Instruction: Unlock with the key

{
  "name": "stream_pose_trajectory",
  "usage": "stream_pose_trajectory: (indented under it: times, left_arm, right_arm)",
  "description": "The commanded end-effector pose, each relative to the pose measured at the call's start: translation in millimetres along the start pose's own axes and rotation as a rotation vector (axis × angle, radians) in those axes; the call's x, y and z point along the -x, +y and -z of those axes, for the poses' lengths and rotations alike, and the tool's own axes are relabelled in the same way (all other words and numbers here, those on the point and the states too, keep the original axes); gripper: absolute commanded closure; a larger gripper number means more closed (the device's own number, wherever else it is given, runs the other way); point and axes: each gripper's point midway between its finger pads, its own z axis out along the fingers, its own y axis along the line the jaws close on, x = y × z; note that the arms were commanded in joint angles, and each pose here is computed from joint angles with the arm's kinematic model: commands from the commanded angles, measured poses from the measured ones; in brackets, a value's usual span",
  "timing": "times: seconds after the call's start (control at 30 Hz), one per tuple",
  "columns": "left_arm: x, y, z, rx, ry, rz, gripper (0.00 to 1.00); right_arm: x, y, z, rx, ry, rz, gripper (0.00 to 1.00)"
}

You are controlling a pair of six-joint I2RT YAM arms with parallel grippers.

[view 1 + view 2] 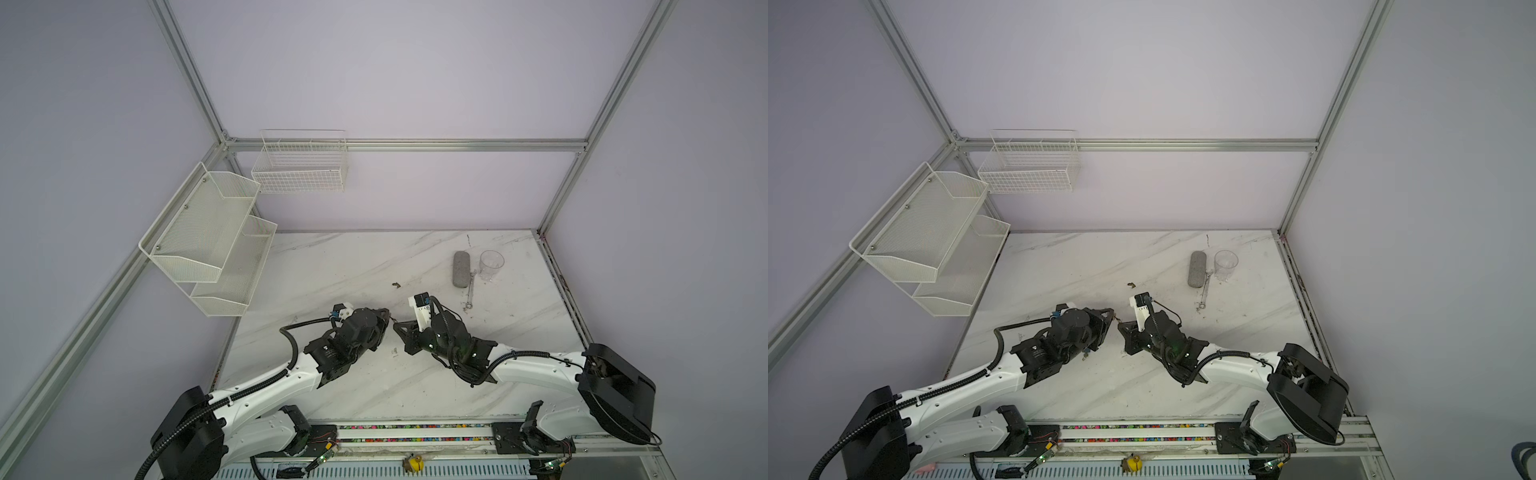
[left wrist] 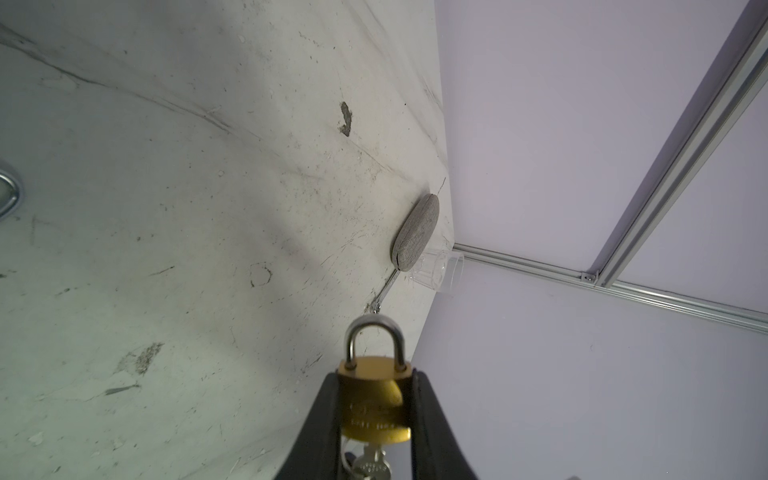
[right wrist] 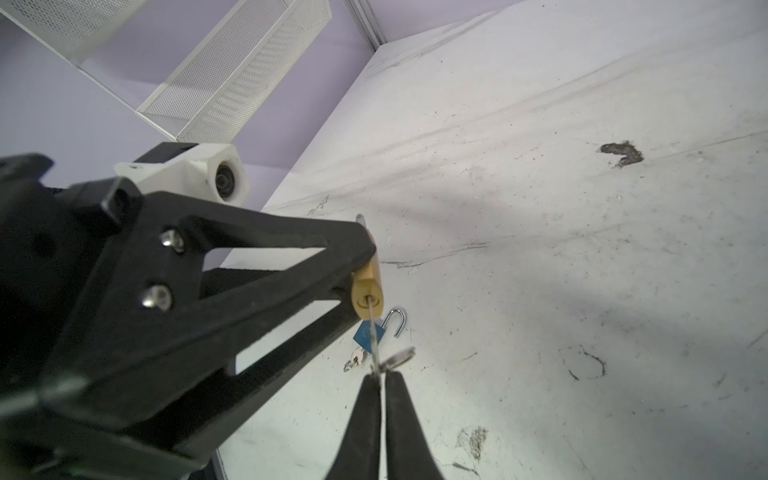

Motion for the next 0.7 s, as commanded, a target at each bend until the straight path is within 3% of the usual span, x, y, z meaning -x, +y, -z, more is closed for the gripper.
stream_pose_trajectory:
  times: [0.0, 0.27, 0.37, 0.67]
  left_arm:
    - [-5, -60, 15, -0.149, 0.023, 0.024, 1.00]
    - [-5, -58, 14, -0.144, 0.020, 0.018, 1.00]
    - [-5, -58, 15, -0.145, 0.020, 0.014, 1.00]
    - [-15, -69, 22, -0.176, 0.050, 0.004, 1.00]
  right_arm:
    - [25, 11, 2, 0.018, -0.068, 0.009, 0.91]
    - [29, 12, 3, 0.009, -0.076, 0.024, 0.91]
    - [27, 12, 1, 0.010, -0.064, 0.027, 0.98]
    - [27, 20, 1, 0.057, -0.066, -0.007, 1.00]
